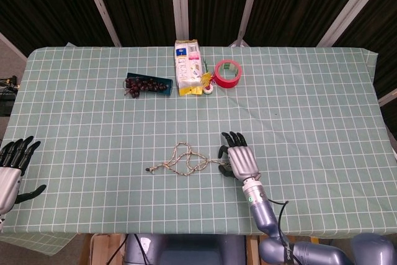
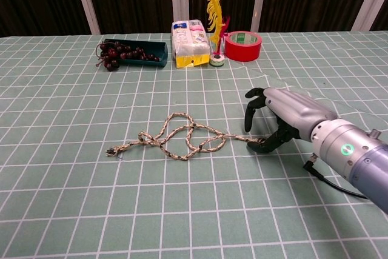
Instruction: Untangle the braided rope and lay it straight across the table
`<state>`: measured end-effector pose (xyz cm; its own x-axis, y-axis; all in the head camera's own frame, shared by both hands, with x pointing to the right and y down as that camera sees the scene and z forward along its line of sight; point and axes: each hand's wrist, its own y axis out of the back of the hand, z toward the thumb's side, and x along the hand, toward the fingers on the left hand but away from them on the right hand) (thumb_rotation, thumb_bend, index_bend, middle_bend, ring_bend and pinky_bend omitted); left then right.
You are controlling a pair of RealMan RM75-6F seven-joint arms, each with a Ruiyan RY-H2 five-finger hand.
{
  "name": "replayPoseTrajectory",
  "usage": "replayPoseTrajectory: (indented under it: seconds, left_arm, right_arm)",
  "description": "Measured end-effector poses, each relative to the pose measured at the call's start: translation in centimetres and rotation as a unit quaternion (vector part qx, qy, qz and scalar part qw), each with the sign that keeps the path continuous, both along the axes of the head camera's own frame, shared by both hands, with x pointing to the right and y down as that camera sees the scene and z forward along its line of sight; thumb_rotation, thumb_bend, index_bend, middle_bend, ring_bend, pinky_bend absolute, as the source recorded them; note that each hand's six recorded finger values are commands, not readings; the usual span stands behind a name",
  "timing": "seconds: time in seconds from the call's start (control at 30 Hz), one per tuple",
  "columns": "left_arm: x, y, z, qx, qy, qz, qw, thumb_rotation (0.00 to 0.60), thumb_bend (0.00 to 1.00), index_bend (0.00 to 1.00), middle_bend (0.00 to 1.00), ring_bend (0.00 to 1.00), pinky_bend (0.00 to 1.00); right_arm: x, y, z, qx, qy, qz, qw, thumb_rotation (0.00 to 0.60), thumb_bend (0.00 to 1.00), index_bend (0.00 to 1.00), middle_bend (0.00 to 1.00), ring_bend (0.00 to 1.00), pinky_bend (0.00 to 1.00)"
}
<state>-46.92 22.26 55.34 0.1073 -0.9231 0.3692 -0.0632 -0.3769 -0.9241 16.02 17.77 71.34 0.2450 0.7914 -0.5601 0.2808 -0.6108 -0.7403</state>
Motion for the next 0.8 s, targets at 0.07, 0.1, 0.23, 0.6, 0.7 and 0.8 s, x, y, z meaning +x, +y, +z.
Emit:
replayPoseTrajectory:
  seconds: [0.07, 0.1, 0.23, 0.6, 0.7, 0.8]
  left_arm:
    - [-0.01, 0.00, -0.04, 0.000, 0.001, 0.000, 1.0000, 0.600, 0.04, 0.03, 0.00, 0.00, 0.00]
    - [-0.02, 0.00, -0.05, 0.000, 0.001, -0.001, 1.0000, 0.600, 0.04, 0.03, 0.00, 0.00, 0.00]
    - [-0.11, -0.01, -0.08, 0.000, 0.002, -0.002, 1.0000, 0.600, 0.04, 0.03, 0.00, 0.00, 0.00]
    - [-0.19, 0.05, -0.26, 0.001, 0.003, -0.002, 1.0000, 0.600, 0.04, 0.03, 0.00, 0.00, 0.00]
    - [-0.16, 0.09, -0.27, 0.000, 0.003, -0.001, 1.0000, 0.600, 0.04, 0.03, 0.00, 0.00, 0.00]
    - [0.04, 0.10, -0.25, 0.000, 0.003, 0.002, 1.0000, 0.600, 0.04, 0.03, 0.00, 0.00, 0.00]
  right_arm:
    - [0.05, 0.04, 0.23, -0.003, 0.003, 0.002, 1.0000, 0.600, 0.35, 0.54, 0.13, 0.00, 0.00]
    - [0.06, 0.09, 0.36, -0.005, 0.004, 0.003, 1.0000, 0.600, 0.35, 0.54, 0.13, 0.00, 0.00]
    - [-0.05, 0.29, 0.66, -0.009, 0.008, 0.003, 0.9999, 0.600, 0.39, 0.55, 0.13, 0.00, 0.00]
    - [-0.62, 0.71, 0.66, -0.016, 0.005, 0.000, 0.9999, 0.600, 0.42, 0.62, 0.14, 0.00, 0.00]
    - [-0.67, 0.78, 0.37, -0.016, 0.000, 0.000, 0.9999, 0.600, 0.42, 0.63, 0.14, 0.00, 0.00]
    - [-0.69, 0.75, -0.15, -0.013, -0.007, 0.000, 0.9999, 0.600, 0.42, 0.63, 0.14, 0.00, 0.00]
